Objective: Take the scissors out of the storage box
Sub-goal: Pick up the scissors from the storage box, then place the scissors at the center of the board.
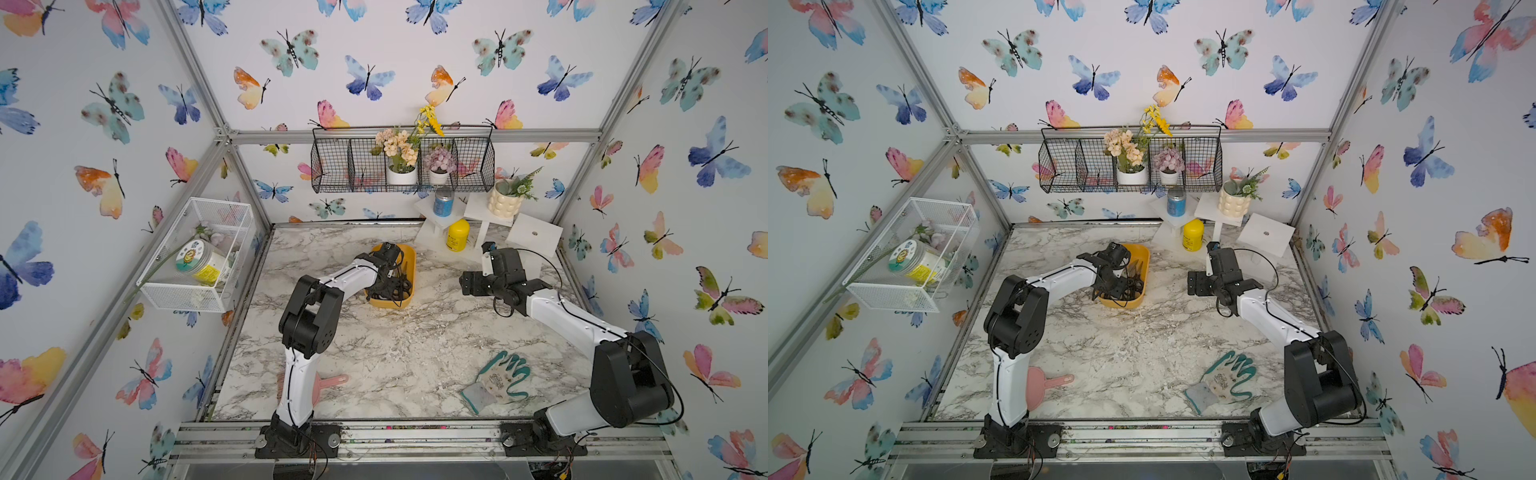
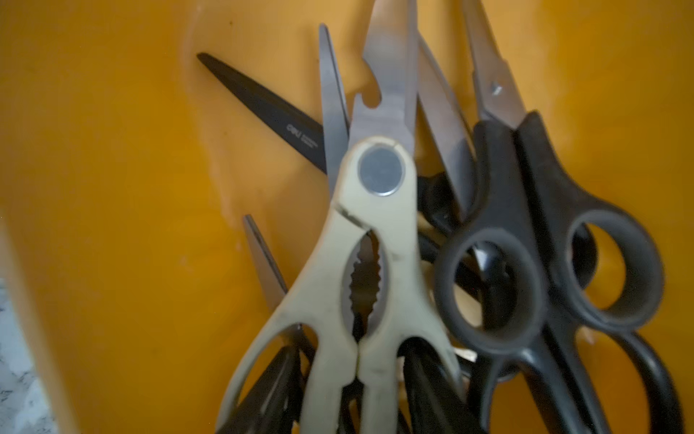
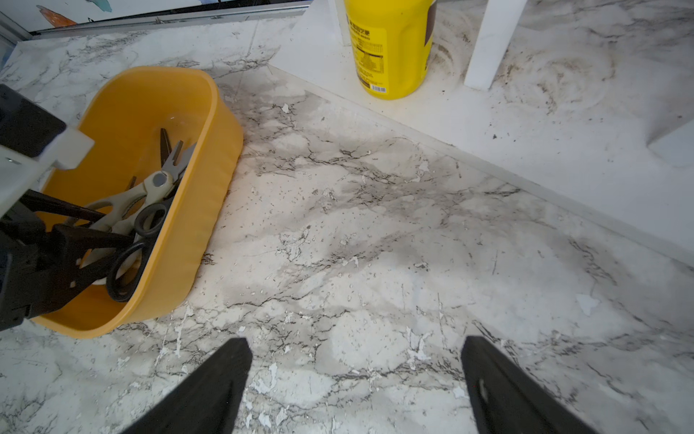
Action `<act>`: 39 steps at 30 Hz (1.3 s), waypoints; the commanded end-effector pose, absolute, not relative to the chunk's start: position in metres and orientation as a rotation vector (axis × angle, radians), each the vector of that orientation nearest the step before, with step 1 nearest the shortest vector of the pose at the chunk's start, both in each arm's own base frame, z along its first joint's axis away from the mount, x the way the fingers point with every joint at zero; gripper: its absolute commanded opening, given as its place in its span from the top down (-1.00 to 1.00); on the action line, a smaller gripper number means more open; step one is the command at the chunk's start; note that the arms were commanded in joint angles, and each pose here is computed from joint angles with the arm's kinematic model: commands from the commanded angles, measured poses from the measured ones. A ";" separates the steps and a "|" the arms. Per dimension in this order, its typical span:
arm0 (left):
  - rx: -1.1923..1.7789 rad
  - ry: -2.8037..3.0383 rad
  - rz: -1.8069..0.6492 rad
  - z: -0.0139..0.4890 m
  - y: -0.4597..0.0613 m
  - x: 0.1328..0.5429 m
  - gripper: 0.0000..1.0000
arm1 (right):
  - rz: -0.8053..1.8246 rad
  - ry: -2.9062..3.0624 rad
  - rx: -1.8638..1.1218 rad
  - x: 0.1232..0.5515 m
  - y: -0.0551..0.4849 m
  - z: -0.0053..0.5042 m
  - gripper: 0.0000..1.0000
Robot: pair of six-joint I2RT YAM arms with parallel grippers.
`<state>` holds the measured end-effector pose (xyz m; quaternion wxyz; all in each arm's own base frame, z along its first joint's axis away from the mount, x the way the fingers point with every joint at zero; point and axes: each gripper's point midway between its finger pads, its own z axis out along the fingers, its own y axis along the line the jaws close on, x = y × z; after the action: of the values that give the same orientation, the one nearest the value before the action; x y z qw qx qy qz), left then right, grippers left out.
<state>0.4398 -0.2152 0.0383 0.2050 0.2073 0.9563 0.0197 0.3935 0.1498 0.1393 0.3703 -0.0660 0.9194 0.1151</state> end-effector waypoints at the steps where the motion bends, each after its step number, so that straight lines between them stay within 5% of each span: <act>1: 0.589 2.708 0.123 0.023 -0.207 0.438 0.14 | 0.325 2.350 -0.171 0.391 0.154 0.148 -0.88; 9: 0.482 2.601 0.030 0.077 -0.222 0.459 0.56 | 0.330 2.362 -0.176 0.389 0.155 0.144 -0.88; 24: 0.232 2.462 -0.158 0.163 -0.192 0.436 0.57 | 0.394 2.389 -0.204 0.390 0.174 0.139 -0.84; 31: 0.077 2.538 -0.151 0.135 -0.126 0.382 0.56 | 0.415 2.418 -0.319 0.386 0.216 0.127 -0.84; 39: 0.014 2.685 -0.173 0.060 -0.113 0.327 0.58 | 0.473 2.420 -0.387 0.389 0.252 0.118 -0.84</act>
<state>0.3298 -0.1003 0.0634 0.2184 0.0164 0.9755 -0.0222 0.3847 0.2398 0.1117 0.3151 -0.1423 0.9239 0.1638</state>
